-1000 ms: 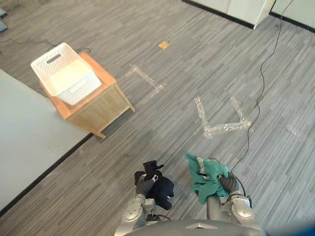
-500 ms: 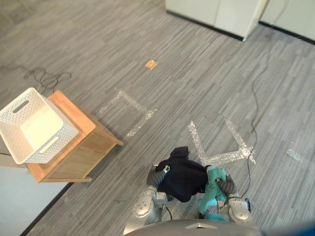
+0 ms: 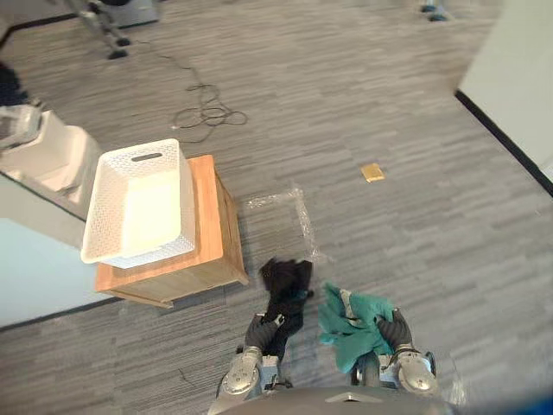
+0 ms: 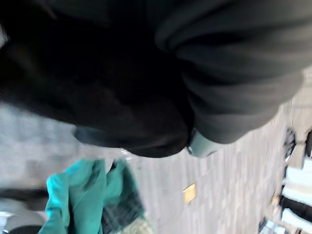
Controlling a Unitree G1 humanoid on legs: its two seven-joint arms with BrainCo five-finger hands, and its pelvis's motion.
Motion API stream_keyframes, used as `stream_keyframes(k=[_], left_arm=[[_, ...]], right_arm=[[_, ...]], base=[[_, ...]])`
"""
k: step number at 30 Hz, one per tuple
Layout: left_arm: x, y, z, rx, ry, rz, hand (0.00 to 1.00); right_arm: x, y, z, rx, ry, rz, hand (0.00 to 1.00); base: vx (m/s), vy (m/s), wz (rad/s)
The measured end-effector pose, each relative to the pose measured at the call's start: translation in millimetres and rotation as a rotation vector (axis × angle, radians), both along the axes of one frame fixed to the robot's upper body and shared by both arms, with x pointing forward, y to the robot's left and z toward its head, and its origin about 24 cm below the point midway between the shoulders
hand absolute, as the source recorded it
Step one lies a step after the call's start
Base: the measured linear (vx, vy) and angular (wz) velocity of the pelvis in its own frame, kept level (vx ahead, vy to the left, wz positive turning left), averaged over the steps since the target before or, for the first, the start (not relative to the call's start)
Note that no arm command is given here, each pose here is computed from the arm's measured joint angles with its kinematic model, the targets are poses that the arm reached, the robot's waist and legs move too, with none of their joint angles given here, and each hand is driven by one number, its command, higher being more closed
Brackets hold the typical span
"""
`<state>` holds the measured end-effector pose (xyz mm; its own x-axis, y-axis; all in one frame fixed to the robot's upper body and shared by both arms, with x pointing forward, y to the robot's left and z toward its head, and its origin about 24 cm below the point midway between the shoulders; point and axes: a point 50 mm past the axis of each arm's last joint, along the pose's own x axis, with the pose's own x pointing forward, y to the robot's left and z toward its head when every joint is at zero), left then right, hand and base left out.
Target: Tidy the bed and pick cloth on bed and put in laundry
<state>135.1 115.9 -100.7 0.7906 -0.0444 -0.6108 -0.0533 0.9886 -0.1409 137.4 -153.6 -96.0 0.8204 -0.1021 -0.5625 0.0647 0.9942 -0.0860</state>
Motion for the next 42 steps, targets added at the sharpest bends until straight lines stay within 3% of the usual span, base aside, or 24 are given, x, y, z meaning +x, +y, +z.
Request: stream_keyframes(k=[5, 10, 20, 24, 32, 42], left_arm=[[-6, -23, -9, -0.032, 0.053, -0.024, 1.00], [-4, -8, -12, -0.026, 0.070, 0.056, 1.00], [6, -10, 11, -0.081, -0.044, 0.088, 1.00], [23, -5, 27, -0.099, -0.132, 0.114, 1.00], [14, 10, 22, -0.019, -0.114, 0.091, 1.00], [1, 23, 11, 0.047, -0.054, 0.127, 1.00]], right_arm=[[8, -3, 2, -0.020, -0.013, 0.000, 1.00], [2, 9, -2, -0.013, 0.015, 0.091, 1.00], [7, 13, -2, -0.033, 0.021, 0.115, 1.00], [19, 17, 3, -0.037, -0.009, 0.107, 1.00], [2, 20, -3, -0.007, 0.034, 0.113, 1.00], [13, 12, 3, -0.030, -0.003, 0.120, 1.00]], base=[[0.58, -0.456, 0.44], [0.47, -0.247, 0.35], [0.54, 0.055, 0.18], [0.60, 0.257, 1.07], [0.43, 0.057, 1.53], [0.33, -0.346, 1.78]])
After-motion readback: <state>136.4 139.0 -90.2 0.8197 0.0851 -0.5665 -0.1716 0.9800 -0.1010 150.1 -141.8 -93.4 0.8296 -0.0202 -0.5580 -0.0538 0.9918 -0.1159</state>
